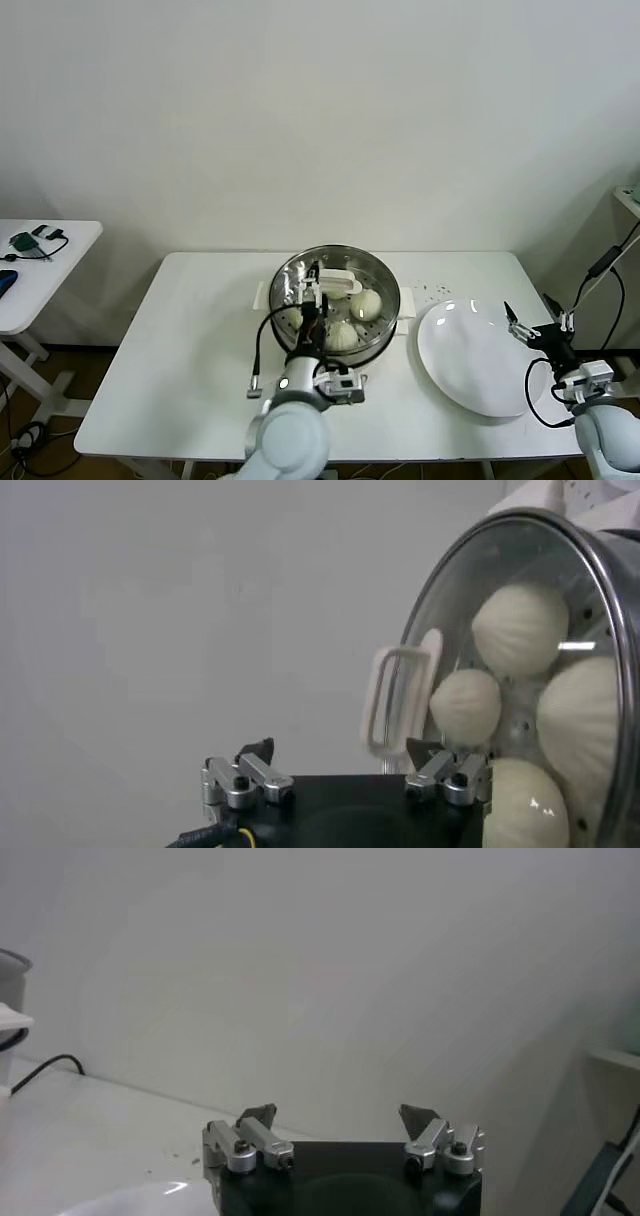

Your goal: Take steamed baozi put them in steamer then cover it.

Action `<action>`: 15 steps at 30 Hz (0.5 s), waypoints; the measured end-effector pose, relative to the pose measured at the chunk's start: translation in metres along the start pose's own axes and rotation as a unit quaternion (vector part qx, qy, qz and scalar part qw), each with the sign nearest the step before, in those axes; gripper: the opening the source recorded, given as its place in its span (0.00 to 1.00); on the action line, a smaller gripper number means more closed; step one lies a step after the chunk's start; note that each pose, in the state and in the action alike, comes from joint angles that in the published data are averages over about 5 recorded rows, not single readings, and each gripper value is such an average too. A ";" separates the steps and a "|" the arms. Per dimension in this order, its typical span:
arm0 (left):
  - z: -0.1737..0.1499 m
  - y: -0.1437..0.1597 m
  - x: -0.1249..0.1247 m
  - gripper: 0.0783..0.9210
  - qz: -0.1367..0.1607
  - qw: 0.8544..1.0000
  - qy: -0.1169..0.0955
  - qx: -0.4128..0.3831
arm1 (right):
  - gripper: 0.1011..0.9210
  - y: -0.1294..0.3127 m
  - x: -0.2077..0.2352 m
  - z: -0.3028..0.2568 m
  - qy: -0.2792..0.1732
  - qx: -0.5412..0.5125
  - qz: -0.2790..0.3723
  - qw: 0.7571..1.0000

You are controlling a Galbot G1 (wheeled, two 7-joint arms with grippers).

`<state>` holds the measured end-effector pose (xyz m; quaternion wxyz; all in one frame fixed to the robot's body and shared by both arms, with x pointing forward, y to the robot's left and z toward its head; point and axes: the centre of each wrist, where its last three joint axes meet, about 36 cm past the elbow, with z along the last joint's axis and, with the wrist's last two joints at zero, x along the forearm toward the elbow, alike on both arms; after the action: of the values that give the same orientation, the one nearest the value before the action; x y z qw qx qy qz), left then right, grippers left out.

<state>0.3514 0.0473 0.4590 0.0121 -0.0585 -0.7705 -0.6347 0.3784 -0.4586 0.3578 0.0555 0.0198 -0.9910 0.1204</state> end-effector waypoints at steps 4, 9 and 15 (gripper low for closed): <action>0.023 0.008 0.008 0.88 -0.011 0.999 0.015 0.030 | 0.88 0.004 0.000 -0.002 0.000 -0.001 -0.004 1.000; 0.062 0.021 0.011 0.88 -0.029 0.993 0.055 0.102 | 0.88 0.012 0.002 -0.003 -0.002 -0.003 -0.011 1.000; 0.112 0.029 0.019 0.88 -0.030 0.969 0.112 0.216 | 0.88 0.021 0.004 0.000 0.000 -0.008 -0.022 1.000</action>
<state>0.3420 0.1638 0.4670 0.0916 0.0406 -0.8844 -0.4558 0.3734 -0.4381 0.3535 0.0582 0.0408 -0.9913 0.1112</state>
